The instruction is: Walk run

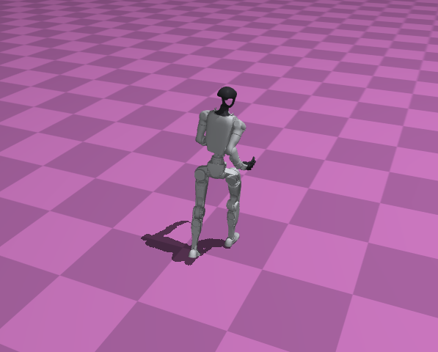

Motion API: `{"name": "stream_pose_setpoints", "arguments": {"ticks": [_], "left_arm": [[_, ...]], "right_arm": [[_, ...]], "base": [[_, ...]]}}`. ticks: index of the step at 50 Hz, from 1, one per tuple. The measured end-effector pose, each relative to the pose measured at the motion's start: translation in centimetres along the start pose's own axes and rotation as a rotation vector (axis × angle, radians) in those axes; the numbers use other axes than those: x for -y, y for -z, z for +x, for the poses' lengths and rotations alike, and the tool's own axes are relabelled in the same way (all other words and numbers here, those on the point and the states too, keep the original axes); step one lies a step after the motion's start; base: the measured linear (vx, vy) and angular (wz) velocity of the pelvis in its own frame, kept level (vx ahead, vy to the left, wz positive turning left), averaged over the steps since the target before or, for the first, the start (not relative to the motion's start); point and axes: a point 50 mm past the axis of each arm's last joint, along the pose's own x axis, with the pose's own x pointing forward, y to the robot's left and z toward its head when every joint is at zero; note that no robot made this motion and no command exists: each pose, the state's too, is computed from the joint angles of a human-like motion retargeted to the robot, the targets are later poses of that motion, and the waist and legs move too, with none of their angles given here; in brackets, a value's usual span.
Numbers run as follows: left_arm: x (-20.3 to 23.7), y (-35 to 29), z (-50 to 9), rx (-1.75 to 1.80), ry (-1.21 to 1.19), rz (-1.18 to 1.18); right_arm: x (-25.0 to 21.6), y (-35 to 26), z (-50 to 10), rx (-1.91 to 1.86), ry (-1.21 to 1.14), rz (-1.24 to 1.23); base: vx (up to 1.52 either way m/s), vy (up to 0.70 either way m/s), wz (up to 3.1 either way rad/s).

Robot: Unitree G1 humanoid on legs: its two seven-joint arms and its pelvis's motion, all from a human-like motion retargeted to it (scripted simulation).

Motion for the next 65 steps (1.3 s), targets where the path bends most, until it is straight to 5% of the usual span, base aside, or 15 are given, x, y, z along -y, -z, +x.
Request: {"name": "stream_pose_setpoints", "arguments": {"ticks": [5,14,20,27,33,41,46,55,65], "left_arm": [[-0.5,-0.2,-1.0,-0.018,0.021,-0.066],[-1.0,3.4,-6.4,-0.226,-0.011,-0.093],[-1.4,4.7,-10.7,-0.37,-0.032,-0.113],[-2.0,3.2,-9.4,-0.311,-0.02,-0.025],[-4.0,1.9,-6.1,-0.195,-0.053,0.035],[-3.6,0.9,-2.7,-0.119,-0.021,0.011],[-4.3,-0.3,-2.4,-0.093,-0.005,0.073],[-3.9,2.1,-5.8,-0.185,-0.093,-0.009],[0.8,5.7,-6.5,-0.283,-0.072,-0.171]], "right_arm": [[-0.8,-1.1,1.4,0.017,-0.027,-0.151],[-10.0,-6.0,11.2,0.34,-0.193,0.13],[-13.8,-13.7,13.4,0.634,-0.447,-0.161],[-13.9,-17.2,13.1,0.763,-0.452,-0.468],[-10.5,-9.0,12.9,0.382,-0.382,-0.57],[-3.1,0.0,3.3,-0.018,-0.196,0.026],[-0.3,0.2,-0.3,-0.03,-0.023,0.022],[-4.7,-1.8,5.7,0.155,-0.102,0.086],[-10.5,-14.0,14.3,0.622,-0.389,-0.126]], "base": [[1.25,-0.57,-0.1],[1.17,-0.53,-0.19],[1.08,-0.32,-1.07],[1.13,-0.29,-0.31],[1.31,-0.25,0.47],[0.97,0.05,1.86],[0.9,-0.29,1.94],[1.03,-0.39,0.47],[0.63,-0.02,0.67]]}}
